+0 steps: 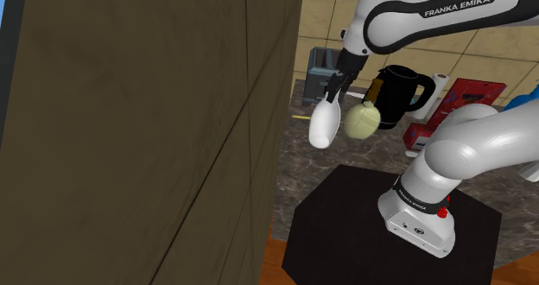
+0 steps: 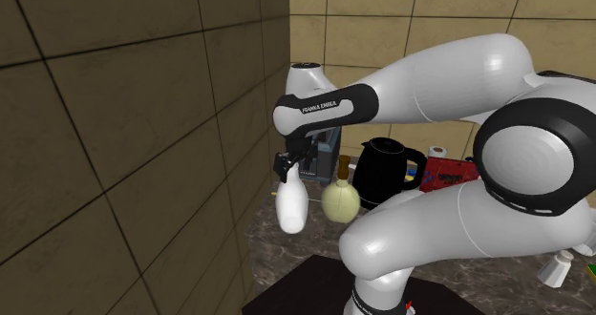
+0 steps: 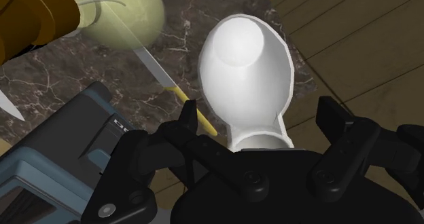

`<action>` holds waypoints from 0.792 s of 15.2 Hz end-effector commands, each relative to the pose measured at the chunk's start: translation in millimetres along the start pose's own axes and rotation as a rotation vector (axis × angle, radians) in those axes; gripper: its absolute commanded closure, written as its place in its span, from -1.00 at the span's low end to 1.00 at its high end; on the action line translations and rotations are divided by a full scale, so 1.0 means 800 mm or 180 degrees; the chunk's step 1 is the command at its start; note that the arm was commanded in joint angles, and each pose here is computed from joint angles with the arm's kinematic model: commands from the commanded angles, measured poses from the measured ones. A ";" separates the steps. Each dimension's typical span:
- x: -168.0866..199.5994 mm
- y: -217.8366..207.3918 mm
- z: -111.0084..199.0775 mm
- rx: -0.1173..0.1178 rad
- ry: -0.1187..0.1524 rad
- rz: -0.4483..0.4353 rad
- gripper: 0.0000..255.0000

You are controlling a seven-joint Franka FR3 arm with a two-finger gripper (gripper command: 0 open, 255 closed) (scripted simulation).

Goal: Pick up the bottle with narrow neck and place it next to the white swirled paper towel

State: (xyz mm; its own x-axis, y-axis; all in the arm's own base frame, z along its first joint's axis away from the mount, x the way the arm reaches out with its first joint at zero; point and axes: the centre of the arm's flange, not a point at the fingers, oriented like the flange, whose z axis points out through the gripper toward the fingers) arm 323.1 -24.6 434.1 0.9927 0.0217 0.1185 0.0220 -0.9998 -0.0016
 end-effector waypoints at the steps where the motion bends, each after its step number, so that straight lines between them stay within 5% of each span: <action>1: 0.001 0.000 0.006 0.0000 0.0002 0.0000 -1.00; 8: 0.001 0.000 0.006 0.0000 0.0002 0.0000 -1.00; 9: 0.001 0.000 0.006 0.0000 0.0002 0.0000 1.00; 12: 0.001 0.000 0.006 0.0000 0.0002 0.0000 1.00</action>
State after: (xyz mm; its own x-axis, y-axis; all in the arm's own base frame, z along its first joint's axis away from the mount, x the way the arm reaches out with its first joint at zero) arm 324.8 -24.5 430.0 0.9926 0.0216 0.1195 0.0219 -0.9998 -0.0015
